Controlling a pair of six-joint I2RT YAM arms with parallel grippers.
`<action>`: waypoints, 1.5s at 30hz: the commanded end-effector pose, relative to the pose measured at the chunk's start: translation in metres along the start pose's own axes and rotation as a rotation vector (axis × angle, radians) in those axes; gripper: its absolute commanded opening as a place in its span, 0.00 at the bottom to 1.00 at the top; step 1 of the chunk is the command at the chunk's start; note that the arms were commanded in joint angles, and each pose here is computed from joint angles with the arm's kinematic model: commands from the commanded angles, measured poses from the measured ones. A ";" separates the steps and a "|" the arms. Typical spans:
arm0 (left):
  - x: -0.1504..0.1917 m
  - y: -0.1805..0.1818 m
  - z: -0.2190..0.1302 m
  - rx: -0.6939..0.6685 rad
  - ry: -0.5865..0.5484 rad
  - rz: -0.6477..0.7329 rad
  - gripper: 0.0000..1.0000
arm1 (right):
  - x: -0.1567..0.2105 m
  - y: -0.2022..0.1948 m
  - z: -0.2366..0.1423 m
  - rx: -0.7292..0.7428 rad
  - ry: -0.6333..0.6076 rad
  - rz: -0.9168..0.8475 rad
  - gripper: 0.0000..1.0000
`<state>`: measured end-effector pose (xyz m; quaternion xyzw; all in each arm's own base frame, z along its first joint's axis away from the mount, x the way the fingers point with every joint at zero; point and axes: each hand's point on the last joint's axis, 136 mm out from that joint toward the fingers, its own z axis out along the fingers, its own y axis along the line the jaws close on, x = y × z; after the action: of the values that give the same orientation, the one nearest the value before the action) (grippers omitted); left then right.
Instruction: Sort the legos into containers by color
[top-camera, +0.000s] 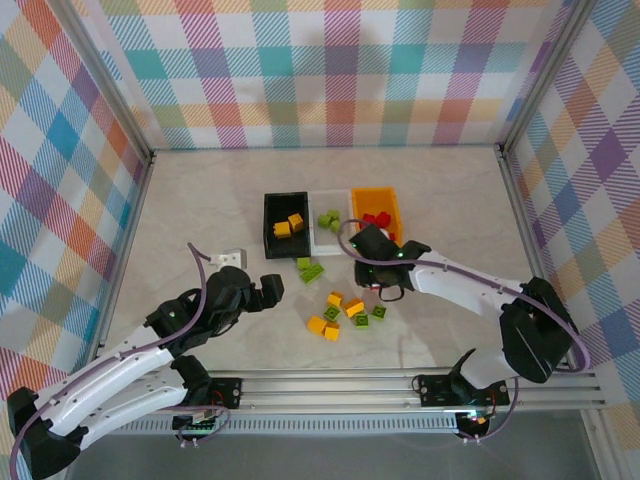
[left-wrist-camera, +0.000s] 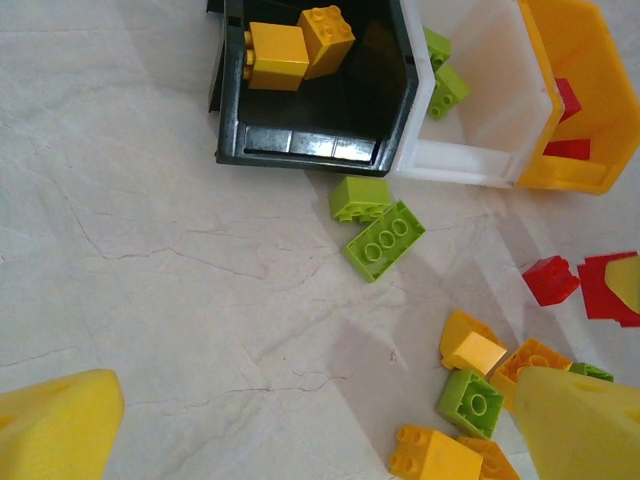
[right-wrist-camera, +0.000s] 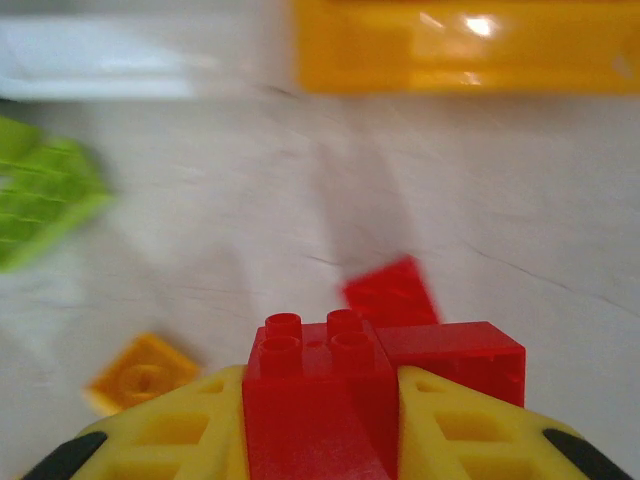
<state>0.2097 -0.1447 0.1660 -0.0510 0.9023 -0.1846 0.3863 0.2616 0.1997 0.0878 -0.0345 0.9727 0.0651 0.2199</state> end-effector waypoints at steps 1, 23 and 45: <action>0.002 0.003 0.002 -0.016 -0.001 -0.002 1.00 | 0.004 -0.024 -0.003 0.029 -0.002 0.085 0.36; 0.014 0.015 0.007 -0.046 0.015 -0.004 1.00 | -0.008 0.004 0.017 -0.099 0.046 0.021 0.78; 0.012 0.016 0.005 -0.044 0.008 0.009 1.00 | -0.028 0.011 0.028 -0.036 0.025 -0.015 0.34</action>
<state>0.2063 -0.1365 0.1477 -0.0594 0.9082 -0.1675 0.3789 0.2863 0.2086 0.0365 -0.0475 0.9852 0.0519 0.1563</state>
